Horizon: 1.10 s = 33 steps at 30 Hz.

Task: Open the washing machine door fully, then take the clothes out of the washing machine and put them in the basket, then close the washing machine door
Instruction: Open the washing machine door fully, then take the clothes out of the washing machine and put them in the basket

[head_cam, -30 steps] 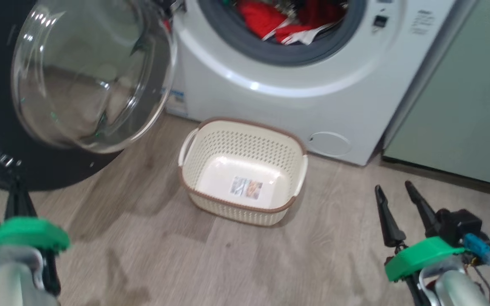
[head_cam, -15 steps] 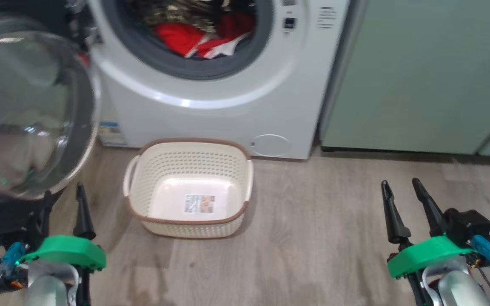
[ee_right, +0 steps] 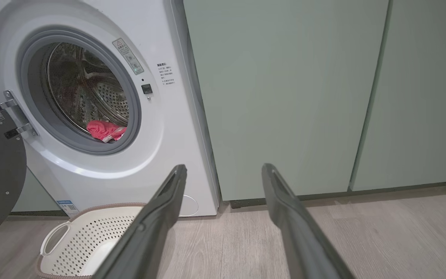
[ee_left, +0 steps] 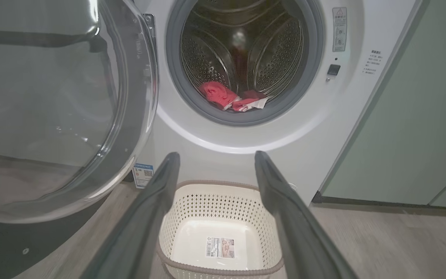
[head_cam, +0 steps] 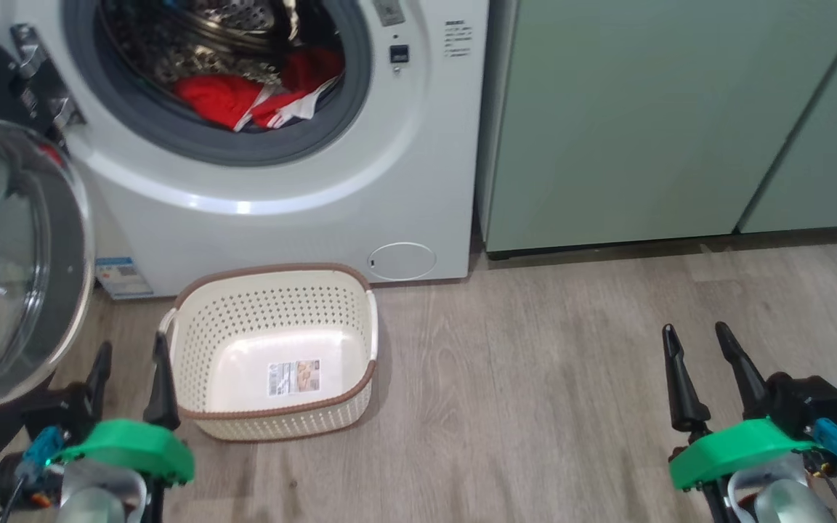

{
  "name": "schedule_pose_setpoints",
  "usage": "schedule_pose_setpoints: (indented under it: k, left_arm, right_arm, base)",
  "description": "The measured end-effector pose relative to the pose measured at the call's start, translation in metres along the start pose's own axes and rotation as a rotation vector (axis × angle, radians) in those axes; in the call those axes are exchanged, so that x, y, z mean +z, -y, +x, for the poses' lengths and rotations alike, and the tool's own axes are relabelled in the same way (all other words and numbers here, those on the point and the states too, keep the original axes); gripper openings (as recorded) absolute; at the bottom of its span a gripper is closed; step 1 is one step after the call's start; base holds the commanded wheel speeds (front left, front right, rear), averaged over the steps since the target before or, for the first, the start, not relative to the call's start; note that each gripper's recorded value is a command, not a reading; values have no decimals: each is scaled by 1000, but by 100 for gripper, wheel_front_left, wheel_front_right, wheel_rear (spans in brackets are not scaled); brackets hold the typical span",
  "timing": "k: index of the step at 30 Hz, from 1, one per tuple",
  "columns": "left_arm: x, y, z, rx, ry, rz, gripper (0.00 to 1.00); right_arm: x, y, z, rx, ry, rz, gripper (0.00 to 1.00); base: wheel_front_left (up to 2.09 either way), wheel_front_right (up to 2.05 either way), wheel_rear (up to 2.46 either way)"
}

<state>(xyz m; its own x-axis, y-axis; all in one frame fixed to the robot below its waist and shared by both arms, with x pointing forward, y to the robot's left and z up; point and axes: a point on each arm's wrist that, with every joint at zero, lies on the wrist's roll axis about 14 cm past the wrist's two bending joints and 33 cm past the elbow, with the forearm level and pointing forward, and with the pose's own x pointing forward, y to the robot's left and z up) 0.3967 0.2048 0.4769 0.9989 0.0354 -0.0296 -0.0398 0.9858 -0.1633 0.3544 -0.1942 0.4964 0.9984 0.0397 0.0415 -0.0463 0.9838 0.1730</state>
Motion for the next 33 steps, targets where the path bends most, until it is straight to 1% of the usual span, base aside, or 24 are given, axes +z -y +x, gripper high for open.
schedule_pose_setpoints:
  k: [2, 13, 18, 22, 27, 33]
  left_arm:
    - [-2, 0, 0, -6, -8, 15, 100]
    - [-1, 3, 0, -14, -5, 17, 100]
    - [-6, 3, -1, -9, -17, -8, 100]
    - [-11, 13, -1, -41, -33, -31, 100]
    - [-12, 11, 0, -42, -40, -34, 100]
    - [-16, 11, 1, -45, -51, -38, 100]
  right_arm:
    - [2, 2, -2, -9, 6, 3, 100]
    - [3, 6, -4, -23, 10, 7, 100]
    - [2, 4, -3, -19, 10, 9, 100]
    - [1, 3, -3, -17, 4, 10, 100]
    - [-3, 2, -2, -15, -6, 11, 100]
    - [-9, 0, -2, -13, -23, 16, 100]
  base:
    - [0, 0, 0]
    - [0, 0, 0]
    - [0, 0, 0]
    - [0, 0, 0]
    - [78, -78, 0]
    - [153, -153, 0]
